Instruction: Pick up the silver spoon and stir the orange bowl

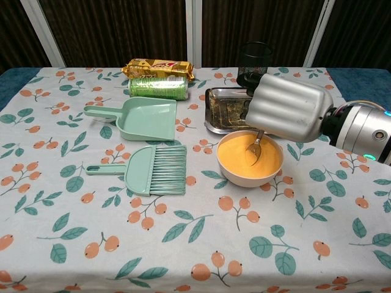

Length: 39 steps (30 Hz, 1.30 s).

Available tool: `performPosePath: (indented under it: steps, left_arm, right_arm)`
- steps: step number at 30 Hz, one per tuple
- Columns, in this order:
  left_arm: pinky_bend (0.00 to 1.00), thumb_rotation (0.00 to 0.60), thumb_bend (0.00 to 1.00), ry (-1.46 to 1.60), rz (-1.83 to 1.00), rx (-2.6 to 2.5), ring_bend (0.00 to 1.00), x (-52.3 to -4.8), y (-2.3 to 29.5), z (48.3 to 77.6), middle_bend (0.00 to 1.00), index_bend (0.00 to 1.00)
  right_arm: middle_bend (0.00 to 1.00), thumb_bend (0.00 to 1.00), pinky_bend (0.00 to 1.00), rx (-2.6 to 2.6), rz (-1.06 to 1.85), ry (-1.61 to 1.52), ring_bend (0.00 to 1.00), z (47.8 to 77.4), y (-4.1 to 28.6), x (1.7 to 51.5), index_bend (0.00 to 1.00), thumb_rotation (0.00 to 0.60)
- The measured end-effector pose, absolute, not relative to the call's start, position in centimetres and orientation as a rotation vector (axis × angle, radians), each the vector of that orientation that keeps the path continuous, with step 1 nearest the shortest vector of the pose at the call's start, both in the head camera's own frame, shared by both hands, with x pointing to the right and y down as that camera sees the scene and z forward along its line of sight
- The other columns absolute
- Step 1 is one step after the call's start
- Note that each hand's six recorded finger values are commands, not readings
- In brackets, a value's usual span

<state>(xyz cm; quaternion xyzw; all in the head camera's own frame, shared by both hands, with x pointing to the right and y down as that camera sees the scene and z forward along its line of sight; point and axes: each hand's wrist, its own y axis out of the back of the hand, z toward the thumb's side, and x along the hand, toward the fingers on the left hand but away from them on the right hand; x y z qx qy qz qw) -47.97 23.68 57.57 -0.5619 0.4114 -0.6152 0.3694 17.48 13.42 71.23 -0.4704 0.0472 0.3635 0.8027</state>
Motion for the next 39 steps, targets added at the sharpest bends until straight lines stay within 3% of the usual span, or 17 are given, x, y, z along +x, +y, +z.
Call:
performPosePath:
  steps: [7, 24, 39]
  left_arm:
    - [0.08, 0.6, 0.0, 1.062, -1.583, -1.438, 0.09, -48.2, 23.9, 57.5, 0.16, 0.15]
    - [0.08, 0.6, 0.0, 1.038, -1.565, -1.432, 0.09, -47.4, 23.4, 57.0, 0.16, 0.15]
    - [0.08, 0.6, 0.0, 1.032, -1.568, -1.436, 0.09, -47.3, 23.3, 57.0, 0.16, 0.15]
  right_arm:
    - [0.53, 0.4, 0.23, -1.075, 0.799, 0.031, 0.44, 71.7, 14.3, 17.0, 0.74, 0.6]
    - [0.53, 0.4, 0.24, -1.196, 0.886, -0.233, 0.44, 69.6, 12.4, 19.4, 0.74, 0.6]
    - [0.53, 0.4, 0.2, -1.164, 0.786, -0.085, 0.44, 70.4, 13.4, 17.6, 0.74, 0.6]
